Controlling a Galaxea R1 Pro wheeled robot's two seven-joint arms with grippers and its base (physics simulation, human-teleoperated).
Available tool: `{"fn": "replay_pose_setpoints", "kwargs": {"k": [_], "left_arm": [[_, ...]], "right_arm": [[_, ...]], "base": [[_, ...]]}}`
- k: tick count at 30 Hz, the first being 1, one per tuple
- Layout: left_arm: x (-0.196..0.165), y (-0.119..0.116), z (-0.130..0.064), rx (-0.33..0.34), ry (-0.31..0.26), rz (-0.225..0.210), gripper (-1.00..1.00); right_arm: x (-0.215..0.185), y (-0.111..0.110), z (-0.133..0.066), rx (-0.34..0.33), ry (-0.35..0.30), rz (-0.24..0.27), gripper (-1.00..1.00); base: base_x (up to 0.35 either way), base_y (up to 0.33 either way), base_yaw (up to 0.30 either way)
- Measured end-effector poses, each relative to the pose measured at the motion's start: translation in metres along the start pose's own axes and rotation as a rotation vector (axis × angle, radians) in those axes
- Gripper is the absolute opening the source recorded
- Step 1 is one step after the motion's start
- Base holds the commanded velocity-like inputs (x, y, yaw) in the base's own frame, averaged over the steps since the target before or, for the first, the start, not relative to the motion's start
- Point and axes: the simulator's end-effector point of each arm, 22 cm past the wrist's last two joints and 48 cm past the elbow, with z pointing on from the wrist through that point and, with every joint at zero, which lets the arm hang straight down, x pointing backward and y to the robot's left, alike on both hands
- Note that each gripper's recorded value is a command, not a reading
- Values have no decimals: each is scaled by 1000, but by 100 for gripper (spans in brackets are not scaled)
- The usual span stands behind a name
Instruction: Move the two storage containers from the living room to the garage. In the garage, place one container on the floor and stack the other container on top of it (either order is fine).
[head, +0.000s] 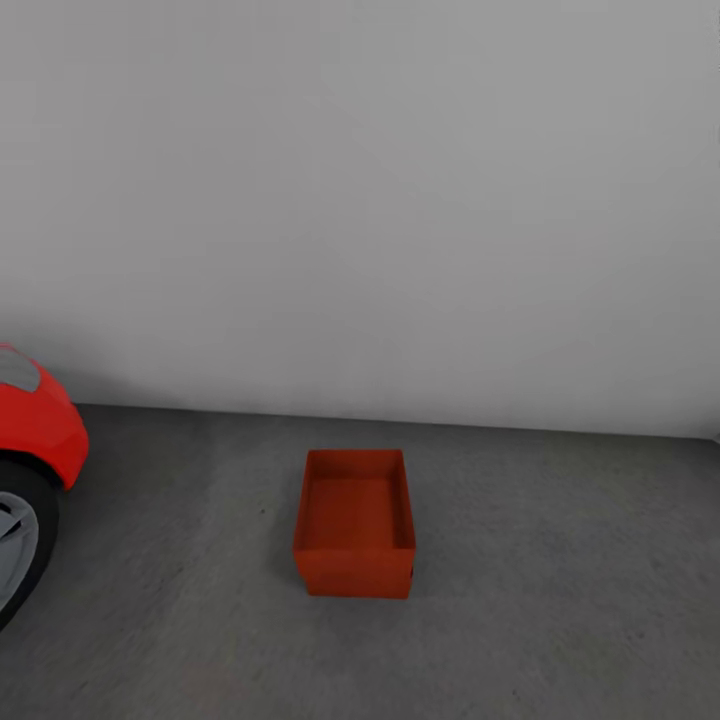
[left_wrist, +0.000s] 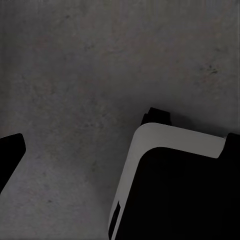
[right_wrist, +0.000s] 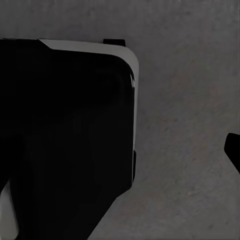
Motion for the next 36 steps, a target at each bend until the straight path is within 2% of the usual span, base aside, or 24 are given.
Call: {"fn": "replay_pose_setpoints", "kwargs": {"k": [36], "left_arm": [[-23, -4, -8, 14, -56, -10, 100]], "right_arm": [[-23, -1, -2, 6, -57, 4, 100]], "base": [[0, 0, 0]]}}
